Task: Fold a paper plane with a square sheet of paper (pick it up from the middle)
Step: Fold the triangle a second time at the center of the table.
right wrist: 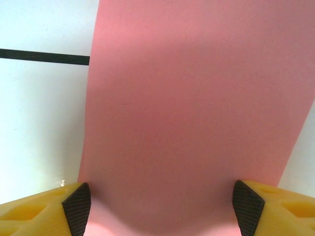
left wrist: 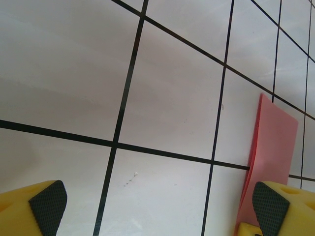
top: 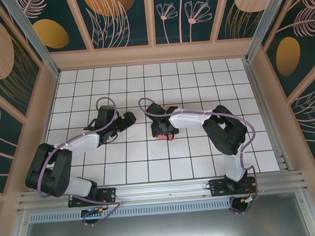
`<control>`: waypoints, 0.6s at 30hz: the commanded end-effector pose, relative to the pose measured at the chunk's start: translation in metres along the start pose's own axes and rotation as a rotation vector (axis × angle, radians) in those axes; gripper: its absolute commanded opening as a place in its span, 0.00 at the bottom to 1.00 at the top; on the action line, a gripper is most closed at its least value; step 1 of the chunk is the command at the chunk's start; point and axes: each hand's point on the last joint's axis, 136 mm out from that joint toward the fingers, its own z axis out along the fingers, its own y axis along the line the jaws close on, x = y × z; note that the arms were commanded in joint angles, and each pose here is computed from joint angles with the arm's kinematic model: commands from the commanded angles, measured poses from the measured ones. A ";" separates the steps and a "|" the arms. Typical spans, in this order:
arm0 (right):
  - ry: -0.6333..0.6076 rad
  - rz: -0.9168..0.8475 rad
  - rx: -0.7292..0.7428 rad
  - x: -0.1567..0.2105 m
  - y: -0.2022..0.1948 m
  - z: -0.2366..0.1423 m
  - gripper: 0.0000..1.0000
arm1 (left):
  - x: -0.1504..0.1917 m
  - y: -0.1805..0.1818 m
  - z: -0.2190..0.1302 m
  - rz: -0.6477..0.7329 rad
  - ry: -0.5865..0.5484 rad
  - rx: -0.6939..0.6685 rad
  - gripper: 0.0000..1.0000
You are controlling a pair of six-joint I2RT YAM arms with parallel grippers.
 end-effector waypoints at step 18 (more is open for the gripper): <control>0.141 0.112 -0.322 0.037 -0.015 0.012 0.72 | 0.045 -0.054 -0.012 0.066 0.201 0.407 0.97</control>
